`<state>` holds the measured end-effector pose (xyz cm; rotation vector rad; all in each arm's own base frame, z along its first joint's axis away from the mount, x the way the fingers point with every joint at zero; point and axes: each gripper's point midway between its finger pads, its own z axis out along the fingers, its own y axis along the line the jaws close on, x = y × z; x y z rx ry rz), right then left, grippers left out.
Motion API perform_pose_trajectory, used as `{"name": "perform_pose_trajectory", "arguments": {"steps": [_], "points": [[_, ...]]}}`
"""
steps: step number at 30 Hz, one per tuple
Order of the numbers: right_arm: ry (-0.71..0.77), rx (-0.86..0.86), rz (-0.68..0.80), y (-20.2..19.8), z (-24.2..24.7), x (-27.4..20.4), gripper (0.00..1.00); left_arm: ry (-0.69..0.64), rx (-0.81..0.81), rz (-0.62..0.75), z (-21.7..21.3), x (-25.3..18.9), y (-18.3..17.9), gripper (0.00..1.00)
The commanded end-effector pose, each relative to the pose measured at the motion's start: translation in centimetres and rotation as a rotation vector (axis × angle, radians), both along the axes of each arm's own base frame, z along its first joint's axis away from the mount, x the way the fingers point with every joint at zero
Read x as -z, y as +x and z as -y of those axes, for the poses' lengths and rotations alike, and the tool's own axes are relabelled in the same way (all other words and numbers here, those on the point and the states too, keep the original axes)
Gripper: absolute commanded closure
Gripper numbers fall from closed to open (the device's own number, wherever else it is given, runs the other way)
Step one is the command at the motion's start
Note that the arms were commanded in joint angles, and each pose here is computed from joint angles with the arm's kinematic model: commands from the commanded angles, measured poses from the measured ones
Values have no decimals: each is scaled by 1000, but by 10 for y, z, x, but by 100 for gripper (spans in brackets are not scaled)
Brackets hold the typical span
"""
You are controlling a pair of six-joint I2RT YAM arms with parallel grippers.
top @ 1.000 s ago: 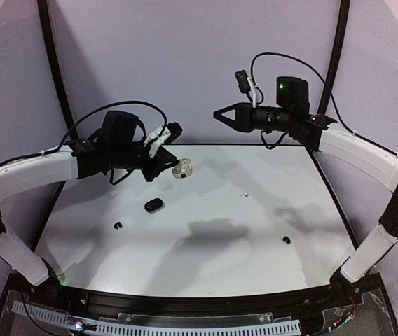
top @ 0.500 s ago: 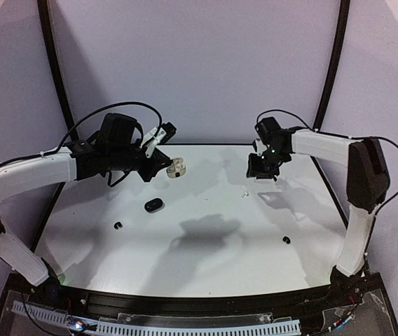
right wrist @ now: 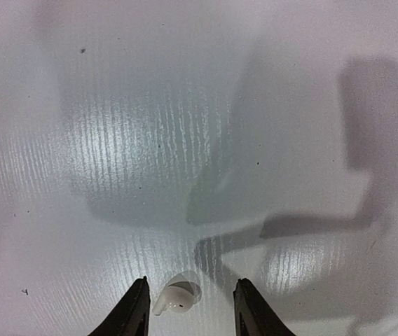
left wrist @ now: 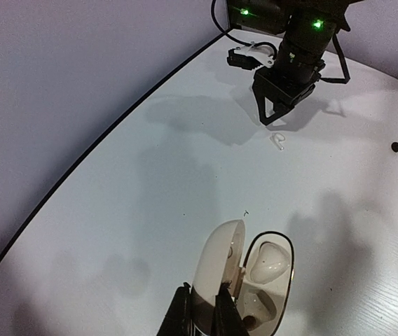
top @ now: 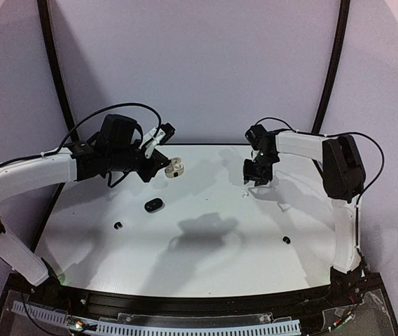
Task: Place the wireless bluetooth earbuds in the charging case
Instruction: Pick up the left earbud from the center of the board.
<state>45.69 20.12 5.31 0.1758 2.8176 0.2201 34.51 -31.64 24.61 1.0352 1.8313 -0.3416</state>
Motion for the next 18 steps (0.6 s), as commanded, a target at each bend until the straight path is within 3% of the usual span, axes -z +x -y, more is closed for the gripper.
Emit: {"name": "perform_pose_trajectory", "arguments": {"steps": [1, 18], "points": [[-92, -17, -55, -7, 1, 19, 60, -25, -14, 6, -6, -6, -2, 99], [-222, -117, -125, -28, 1, 41, 67, -25, -29, 11, -11, -6, -1, 99]]}}
